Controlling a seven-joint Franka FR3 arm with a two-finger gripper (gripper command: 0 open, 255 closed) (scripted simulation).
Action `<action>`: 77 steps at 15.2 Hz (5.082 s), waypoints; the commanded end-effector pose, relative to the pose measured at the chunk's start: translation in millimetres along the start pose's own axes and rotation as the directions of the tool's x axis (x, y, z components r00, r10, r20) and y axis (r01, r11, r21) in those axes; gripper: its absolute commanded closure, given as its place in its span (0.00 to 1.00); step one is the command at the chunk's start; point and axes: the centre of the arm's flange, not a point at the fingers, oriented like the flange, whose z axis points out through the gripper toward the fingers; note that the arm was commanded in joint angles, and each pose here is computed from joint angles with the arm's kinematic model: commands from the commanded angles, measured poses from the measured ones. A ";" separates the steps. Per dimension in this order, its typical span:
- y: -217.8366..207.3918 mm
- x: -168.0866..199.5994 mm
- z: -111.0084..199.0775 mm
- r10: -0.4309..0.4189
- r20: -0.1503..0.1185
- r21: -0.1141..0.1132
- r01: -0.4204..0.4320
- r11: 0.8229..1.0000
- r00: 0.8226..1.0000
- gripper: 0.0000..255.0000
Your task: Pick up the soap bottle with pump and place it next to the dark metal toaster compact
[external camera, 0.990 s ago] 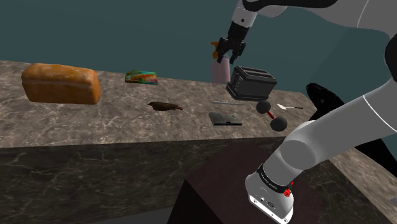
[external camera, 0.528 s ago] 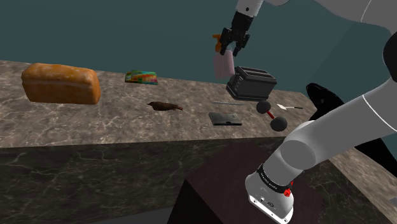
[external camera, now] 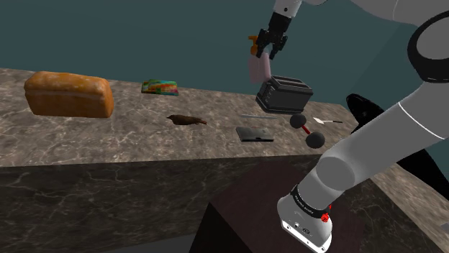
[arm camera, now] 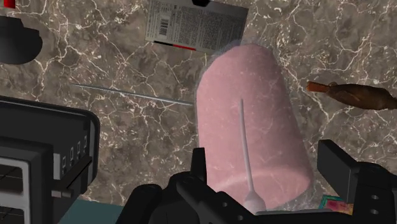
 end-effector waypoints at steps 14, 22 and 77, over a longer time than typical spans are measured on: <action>179.2 111.2 -4.1 -0.001 0.000 -0.001 0.001 1.000 1.000 1.00; 180.5 110.5 38.1 -0.001 0.000 -0.001 0.001 1.000 1.000 1.00; 187.6 107.0 259.0 -0.001 0.000 -0.001 0.001 1.000 1.000 0.00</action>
